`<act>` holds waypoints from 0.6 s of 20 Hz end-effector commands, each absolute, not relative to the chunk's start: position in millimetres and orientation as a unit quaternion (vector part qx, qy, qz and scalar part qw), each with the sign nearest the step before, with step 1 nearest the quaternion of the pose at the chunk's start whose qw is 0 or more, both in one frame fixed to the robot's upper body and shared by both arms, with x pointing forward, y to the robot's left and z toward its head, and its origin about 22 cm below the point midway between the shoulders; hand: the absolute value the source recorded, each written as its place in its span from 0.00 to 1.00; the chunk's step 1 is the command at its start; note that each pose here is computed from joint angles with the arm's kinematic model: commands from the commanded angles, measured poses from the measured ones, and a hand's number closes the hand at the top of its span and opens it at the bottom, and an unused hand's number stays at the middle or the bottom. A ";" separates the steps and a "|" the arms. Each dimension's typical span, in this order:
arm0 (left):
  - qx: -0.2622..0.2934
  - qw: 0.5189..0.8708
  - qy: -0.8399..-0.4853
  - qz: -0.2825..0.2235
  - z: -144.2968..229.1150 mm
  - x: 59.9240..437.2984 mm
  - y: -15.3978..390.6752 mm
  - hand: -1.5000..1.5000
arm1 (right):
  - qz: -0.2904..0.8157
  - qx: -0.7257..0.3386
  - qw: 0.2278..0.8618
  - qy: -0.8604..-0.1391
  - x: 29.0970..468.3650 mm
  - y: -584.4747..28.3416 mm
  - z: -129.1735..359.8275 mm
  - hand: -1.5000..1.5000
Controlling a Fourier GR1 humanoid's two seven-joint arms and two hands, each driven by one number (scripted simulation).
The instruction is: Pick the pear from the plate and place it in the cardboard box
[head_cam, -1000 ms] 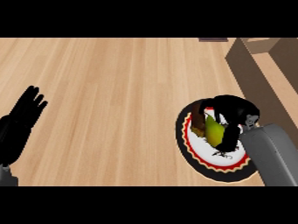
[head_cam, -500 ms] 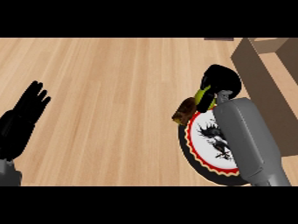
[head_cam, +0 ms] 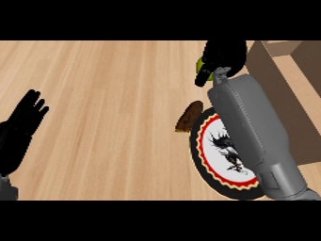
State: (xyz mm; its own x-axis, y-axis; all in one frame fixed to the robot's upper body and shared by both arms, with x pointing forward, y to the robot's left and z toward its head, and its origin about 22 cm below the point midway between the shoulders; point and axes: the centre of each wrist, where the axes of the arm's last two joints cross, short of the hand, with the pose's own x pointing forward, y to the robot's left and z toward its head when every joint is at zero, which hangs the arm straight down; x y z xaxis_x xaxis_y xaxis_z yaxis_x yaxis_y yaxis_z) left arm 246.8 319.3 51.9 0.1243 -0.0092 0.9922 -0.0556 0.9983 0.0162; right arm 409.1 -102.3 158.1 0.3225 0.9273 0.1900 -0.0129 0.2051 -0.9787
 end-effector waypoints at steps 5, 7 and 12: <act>0.020 0.751 -0.659 0.026 63.1 246.5 317.7 0.50 | 0.259 -0.602 0.579 -0.484 394.8 -75.1 233.3 1.00; 0.022 0.755 -0.655 0.022 61.1 249.3 313.7 0.50 | 0.235 -0.630 0.572 -0.470 397.6 -98.5 261.2 1.00; 0.025 0.752 -0.659 0.021 45.4 233.4 320.4 0.50 | 0.182 -0.661 0.567 -0.455 399.6 -137.6 278.4 1.00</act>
State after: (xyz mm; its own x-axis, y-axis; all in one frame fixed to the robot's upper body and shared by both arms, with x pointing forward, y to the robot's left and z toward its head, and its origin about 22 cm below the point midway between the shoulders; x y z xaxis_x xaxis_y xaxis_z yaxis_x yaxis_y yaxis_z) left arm 241.3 319.5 53.9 0.1339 -0.0009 0.9910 -0.0629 0.9980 0.0094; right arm 402.4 -108.6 263.1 0.4526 0.8524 0.2617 0.3460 0.1025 -0.9326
